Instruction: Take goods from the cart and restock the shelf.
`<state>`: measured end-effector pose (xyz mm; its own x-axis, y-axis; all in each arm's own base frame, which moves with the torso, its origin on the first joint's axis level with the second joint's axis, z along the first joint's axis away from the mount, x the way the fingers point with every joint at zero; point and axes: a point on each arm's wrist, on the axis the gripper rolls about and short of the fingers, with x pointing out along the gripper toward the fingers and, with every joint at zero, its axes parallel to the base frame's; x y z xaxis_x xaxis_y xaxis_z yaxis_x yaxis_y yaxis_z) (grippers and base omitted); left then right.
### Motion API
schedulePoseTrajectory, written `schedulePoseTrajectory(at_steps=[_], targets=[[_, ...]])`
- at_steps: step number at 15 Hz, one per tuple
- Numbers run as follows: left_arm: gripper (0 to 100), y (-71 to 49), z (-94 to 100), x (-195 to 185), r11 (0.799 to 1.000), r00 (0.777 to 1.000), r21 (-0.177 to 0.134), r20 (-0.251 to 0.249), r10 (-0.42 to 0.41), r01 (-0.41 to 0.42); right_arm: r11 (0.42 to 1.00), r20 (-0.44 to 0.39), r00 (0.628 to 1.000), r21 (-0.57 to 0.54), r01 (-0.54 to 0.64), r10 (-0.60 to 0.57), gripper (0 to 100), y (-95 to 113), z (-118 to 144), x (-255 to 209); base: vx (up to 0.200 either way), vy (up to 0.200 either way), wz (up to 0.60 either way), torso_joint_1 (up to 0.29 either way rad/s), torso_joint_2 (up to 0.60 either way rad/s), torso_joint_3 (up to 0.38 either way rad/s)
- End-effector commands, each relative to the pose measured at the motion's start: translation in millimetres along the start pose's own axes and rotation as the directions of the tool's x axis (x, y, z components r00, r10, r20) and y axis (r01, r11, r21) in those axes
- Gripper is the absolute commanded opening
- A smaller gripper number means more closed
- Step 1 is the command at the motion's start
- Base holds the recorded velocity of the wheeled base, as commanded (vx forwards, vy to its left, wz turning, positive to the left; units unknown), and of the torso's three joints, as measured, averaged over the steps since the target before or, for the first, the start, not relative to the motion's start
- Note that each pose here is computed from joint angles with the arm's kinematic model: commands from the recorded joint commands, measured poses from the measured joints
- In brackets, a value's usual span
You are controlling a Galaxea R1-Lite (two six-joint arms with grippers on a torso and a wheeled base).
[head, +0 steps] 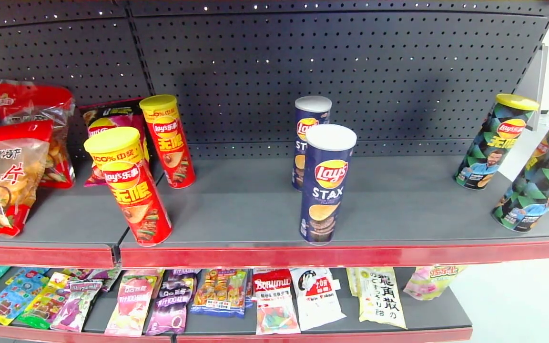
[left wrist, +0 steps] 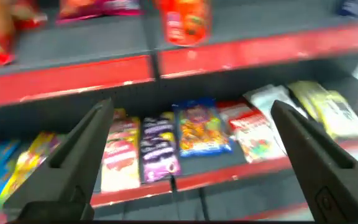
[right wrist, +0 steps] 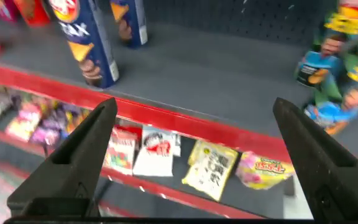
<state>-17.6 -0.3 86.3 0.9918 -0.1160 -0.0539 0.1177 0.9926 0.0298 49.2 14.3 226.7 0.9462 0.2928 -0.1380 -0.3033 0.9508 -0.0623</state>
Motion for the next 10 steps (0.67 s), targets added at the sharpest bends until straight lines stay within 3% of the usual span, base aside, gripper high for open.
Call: schedulePoseTrajectory(at_steps=[1,4,6,10], targets=[[100,0.9,-3.0,1.3,0.999,0.999,-0.016,0.008,0.043,-0.043,0.997,-0.263,0.963,-0.042,-0.068,0.054,100,2.8,10.6,91.6,0.000,0.000,0.00,0.000,0.00,0.000],[100,1.0,-3.6,1.7,0.999,0.999,-0.008,0.017,0.048,-0.048,0.994,-0.421,0.904,-0.042,-0.100,0.073,100,10.2,-9.1,134.6,0.000,0.000,0.00,0.000,0.00,0.000],[100,1.0,-3.5,1.7,0.999,0.999,-0.010,0.019,0.046,-0.046,0.994,-0.474,0.877,-0.043,-0.105,0.072,100,12.5,-17.7,150.5,0.000,0.000,0.00,0.000,0.00,0.000],[100,0.9,-3.6,1.7,0.999,0.999,-0.007,0.017,0.046,-0.046,0.991,-0.499,0.862,-0.044,-0.125,0.086,100,19.1,-19.9,195.8,0.000,0.000,0.00,0.000,0.00,0.000]])
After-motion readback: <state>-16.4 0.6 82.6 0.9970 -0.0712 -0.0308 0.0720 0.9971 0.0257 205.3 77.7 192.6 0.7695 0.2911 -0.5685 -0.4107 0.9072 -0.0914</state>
